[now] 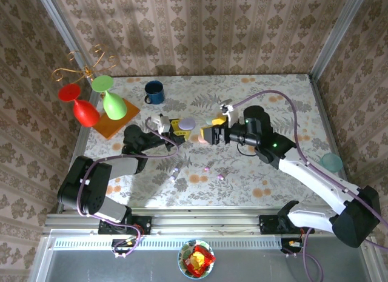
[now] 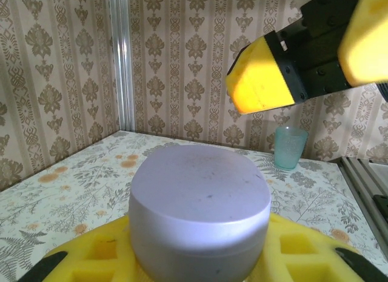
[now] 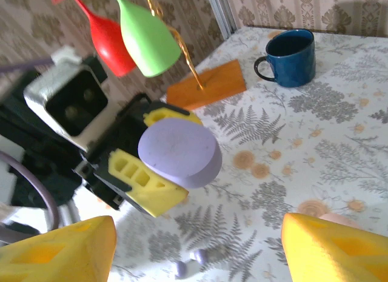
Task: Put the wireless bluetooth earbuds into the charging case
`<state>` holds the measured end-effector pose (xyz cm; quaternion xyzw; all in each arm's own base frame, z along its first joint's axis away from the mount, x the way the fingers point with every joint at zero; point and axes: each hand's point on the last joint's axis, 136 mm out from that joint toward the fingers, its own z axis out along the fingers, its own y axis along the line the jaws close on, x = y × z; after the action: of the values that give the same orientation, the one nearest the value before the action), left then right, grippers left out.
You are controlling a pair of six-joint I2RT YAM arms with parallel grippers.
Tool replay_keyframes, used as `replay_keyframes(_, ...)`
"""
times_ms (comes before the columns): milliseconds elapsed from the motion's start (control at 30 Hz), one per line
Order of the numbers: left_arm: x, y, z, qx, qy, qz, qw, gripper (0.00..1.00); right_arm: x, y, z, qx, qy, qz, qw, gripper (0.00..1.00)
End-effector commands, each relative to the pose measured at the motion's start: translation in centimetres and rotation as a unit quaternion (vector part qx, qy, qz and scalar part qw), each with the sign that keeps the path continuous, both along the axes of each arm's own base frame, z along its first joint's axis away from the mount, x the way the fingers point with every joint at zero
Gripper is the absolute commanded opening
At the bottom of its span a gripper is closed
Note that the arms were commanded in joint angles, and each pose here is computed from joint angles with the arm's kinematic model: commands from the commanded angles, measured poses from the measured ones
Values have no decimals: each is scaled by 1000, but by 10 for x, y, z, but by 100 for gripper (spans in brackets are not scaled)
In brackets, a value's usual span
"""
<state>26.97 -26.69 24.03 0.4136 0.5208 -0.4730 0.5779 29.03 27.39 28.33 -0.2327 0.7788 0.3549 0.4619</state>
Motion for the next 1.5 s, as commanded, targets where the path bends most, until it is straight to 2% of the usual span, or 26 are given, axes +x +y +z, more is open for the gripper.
replay_keyframes(0, -4, 2, 4, -7, -2, -6, 1000, 32, 16, 2, -3, -99, -81, -13, 992, 73)
replay_keyframes(333, -10, 2, 7, -6, -8, -19, 1000, 32, 33, 26, -12, -101, -68, -12, 992, 74)
replay_keyframes(1000, -14, 5, 5, -3, -15, -21, 1000, 32, 51, 22, 1, -66, -63, -54, 994, 73)
replay_keyframes(1233, -10, 8, 7, -7, -5, -15, 1000, 32, 25, 38, 2, -63, -99, 32, 993, 74)
replay_keyframes(1467, -11, 7, 9, -8, -4, -20, 1000, 32, 25, 46, -12, -98, -105, 45, 989, 76)
